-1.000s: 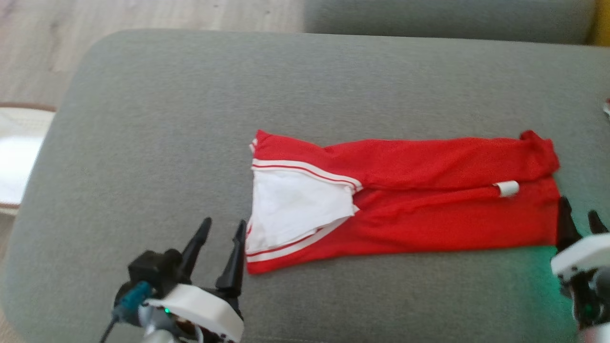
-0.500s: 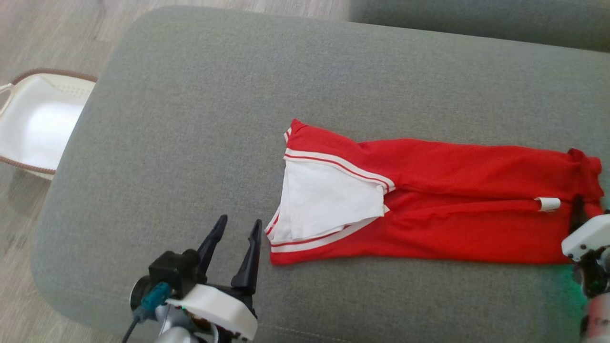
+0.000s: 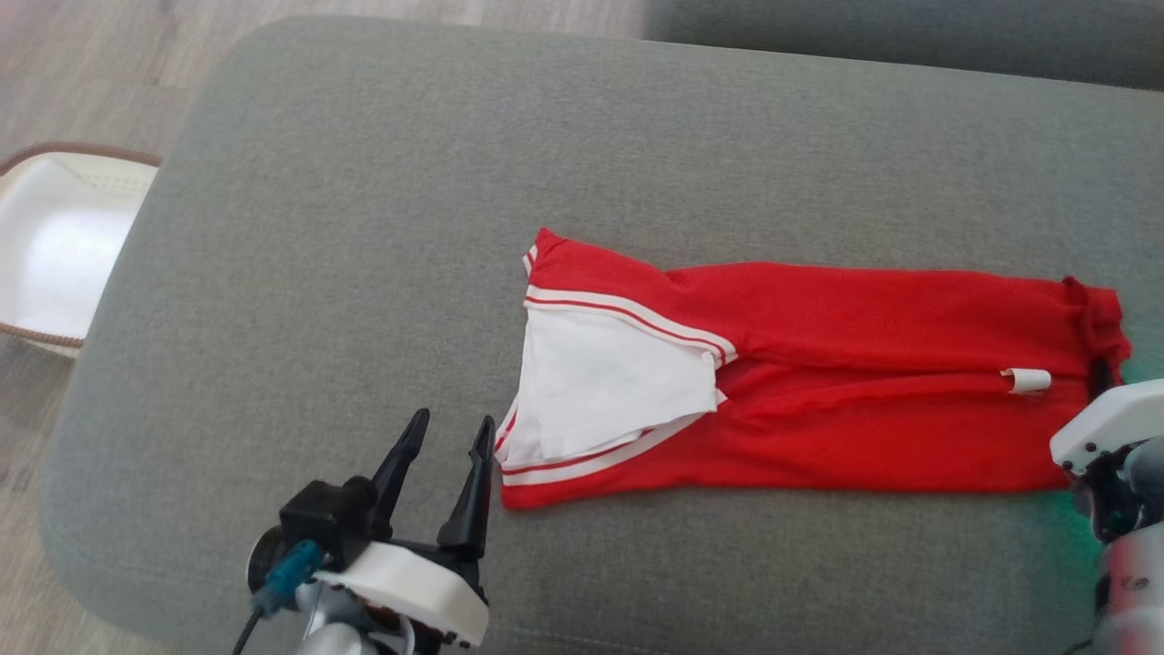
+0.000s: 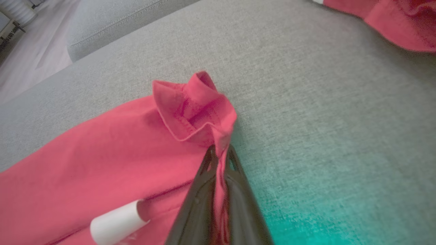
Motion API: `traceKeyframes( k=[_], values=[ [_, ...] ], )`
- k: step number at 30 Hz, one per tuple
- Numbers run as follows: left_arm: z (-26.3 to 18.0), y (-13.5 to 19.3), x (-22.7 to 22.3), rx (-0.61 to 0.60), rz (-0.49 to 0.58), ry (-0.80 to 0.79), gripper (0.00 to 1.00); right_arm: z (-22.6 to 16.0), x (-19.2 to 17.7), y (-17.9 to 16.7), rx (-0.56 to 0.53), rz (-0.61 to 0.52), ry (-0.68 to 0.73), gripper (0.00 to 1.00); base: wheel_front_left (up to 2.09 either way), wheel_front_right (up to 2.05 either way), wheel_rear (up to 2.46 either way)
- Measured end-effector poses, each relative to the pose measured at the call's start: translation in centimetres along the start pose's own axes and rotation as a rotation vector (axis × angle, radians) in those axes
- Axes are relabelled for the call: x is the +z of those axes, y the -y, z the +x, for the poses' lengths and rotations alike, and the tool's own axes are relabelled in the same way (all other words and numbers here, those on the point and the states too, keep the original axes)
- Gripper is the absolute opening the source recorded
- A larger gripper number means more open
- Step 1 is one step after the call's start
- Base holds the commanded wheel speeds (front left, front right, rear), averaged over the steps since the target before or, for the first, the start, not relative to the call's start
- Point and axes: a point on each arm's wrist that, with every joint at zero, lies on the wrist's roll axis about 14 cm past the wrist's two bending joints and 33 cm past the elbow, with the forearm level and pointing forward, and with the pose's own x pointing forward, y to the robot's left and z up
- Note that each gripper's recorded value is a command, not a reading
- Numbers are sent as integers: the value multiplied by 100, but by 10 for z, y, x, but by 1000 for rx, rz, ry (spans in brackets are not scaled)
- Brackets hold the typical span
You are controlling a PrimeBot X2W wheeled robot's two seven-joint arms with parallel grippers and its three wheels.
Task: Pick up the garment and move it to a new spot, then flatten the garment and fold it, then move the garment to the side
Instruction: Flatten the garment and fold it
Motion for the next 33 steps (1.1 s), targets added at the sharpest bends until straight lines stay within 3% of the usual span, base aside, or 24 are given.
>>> traceKeyframes(
  k=[12, 16, 21, 33],
  values=[
    [11, 14, -6, -67, 2, -14, 100, -27, 54, 77, -162, -127, 176, 0, 0, 0, 0],
    [18, 25, -9, -107, 0, -23, 100, -42, 82, 81, -177, -141, 277, 0, 0, 0, 0],
    [22, 37, -12, -146, -3, -29, 100, -56, 96, 46, -98, -147, 370, 0, 0, 0, 0],
    [15, 30, -11, -132, 7, -26, 100, -96, 113, -86, 230, -259, 492, 0, 0, 0, 0]
  ],
)
